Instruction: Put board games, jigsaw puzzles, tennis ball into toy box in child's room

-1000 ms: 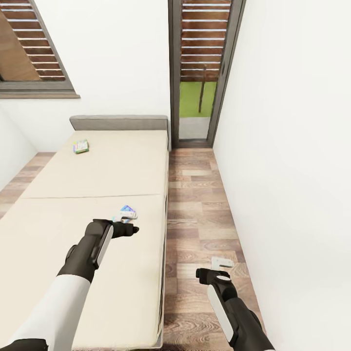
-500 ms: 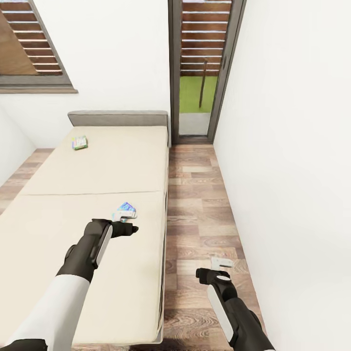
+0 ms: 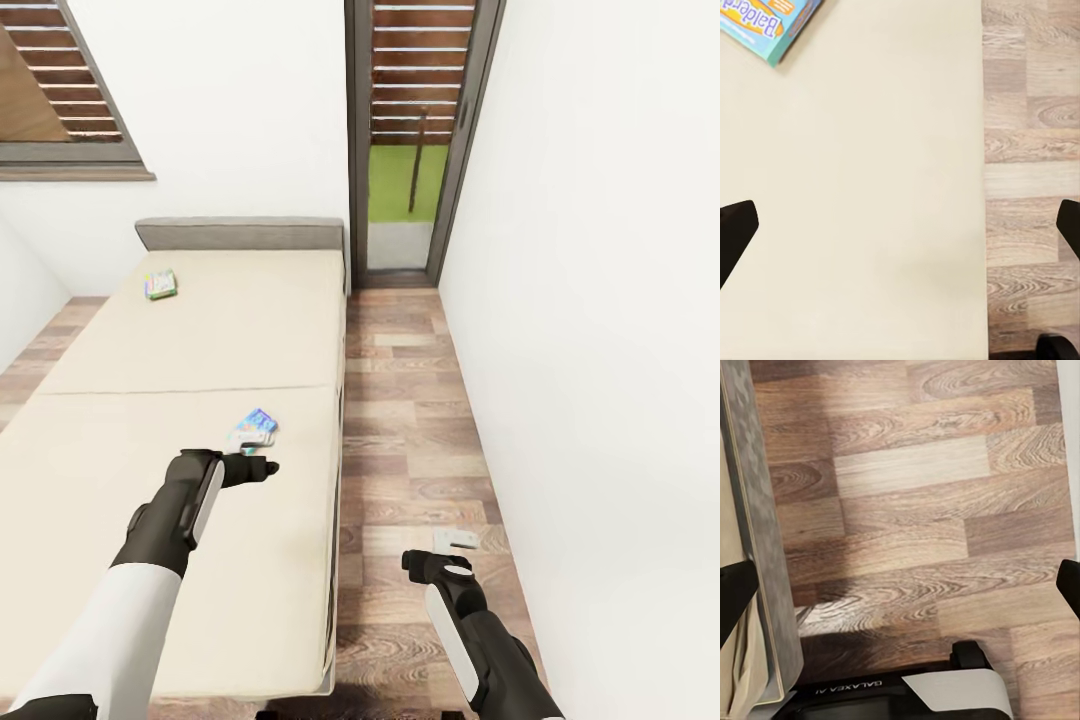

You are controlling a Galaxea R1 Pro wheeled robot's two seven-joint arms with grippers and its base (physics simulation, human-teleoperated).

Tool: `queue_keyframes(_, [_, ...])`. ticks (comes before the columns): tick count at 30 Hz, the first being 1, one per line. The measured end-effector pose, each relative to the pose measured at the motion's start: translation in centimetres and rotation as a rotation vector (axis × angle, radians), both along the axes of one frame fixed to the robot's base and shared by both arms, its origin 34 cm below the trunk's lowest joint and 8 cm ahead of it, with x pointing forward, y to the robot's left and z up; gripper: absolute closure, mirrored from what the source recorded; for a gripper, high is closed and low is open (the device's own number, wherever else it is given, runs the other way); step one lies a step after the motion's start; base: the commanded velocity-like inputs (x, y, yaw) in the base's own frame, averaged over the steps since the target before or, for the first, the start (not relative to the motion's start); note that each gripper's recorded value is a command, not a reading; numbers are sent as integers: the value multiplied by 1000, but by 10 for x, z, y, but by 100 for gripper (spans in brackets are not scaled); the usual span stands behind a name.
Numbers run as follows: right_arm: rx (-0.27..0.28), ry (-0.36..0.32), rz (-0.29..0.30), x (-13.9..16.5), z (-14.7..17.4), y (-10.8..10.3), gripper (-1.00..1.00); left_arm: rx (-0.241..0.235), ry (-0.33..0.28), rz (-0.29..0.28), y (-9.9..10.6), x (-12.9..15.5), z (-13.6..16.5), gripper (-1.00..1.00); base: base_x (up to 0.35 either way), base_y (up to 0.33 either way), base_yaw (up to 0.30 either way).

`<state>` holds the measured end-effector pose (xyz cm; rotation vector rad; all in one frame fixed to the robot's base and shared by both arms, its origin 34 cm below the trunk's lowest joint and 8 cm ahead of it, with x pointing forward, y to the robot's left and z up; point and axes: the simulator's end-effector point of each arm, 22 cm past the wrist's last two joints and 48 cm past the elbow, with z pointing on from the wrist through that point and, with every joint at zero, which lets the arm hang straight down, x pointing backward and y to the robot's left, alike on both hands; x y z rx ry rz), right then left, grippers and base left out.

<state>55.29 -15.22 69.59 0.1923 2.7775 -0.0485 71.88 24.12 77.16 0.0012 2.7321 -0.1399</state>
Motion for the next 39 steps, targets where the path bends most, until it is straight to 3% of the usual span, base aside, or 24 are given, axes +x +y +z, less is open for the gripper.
queue_keyframes(39, [0, 64, 0, -21, -28, 0, -100, -5, 50, 1, 1, -12, -34, -100, 0, 0, 0])
